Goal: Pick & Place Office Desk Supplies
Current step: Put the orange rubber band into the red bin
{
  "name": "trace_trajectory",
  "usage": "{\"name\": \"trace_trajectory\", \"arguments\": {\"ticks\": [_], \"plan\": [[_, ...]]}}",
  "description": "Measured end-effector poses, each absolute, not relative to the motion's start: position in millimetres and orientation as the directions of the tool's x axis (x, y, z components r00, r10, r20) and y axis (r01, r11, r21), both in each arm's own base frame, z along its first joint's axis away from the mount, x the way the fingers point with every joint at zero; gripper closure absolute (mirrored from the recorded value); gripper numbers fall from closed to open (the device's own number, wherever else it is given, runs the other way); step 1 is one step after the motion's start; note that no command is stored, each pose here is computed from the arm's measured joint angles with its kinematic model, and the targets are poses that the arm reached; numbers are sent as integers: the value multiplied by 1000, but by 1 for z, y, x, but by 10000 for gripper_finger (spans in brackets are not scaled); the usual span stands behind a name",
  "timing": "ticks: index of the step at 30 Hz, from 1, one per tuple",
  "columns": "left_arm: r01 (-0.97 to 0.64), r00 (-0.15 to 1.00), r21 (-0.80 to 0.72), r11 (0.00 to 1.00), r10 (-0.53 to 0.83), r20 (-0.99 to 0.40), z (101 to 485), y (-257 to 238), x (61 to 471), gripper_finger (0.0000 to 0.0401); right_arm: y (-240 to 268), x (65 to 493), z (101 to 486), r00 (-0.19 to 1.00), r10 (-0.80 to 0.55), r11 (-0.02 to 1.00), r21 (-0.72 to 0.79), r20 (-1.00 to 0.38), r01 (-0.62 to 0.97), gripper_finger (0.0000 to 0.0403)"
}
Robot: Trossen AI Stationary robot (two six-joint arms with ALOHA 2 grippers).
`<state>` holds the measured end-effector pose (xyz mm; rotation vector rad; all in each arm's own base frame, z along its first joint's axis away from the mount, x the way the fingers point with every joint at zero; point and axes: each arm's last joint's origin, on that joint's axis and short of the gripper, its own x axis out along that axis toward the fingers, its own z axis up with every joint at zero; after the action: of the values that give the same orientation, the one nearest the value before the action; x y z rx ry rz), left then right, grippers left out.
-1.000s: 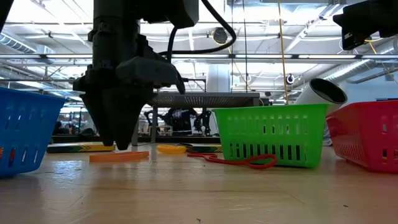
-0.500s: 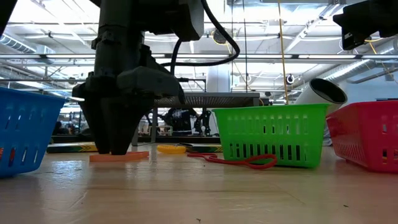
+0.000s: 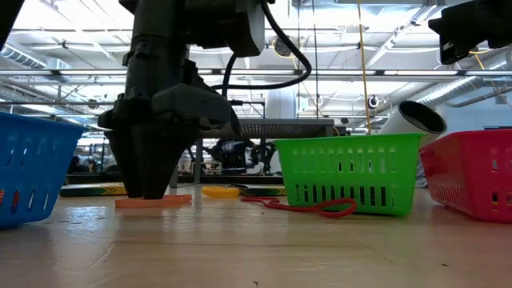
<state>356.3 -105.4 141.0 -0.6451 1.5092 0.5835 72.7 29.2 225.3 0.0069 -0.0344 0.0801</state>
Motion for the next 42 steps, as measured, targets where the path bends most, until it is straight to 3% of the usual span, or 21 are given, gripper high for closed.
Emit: {"name": "trace_trajectory", "arguments": {"ticks": [6,13,15,25,42], "plan": [[-694,0,-34,719,-47,-999,141,-106,357,236,29,73,225,996,80,997,6,35,-80,308],[-671,21,-72,738,-79,-997,141,-107,360,369,29,73,225,996,80,997,6,35,-80,307],[-671,22,-75,737,-82,-996,141,-107,360,391,29,73,225,996,79,997,5,34,-80,307],[-652,31,-80,754,-79,-996,143,-111,360,398,29,73,225,996,80,997,6,35,-80,308],[-601,218,-100,793,42,-975,191,-124,348,400,29,73,225,996,80,997,6,34,-80,307]]}}
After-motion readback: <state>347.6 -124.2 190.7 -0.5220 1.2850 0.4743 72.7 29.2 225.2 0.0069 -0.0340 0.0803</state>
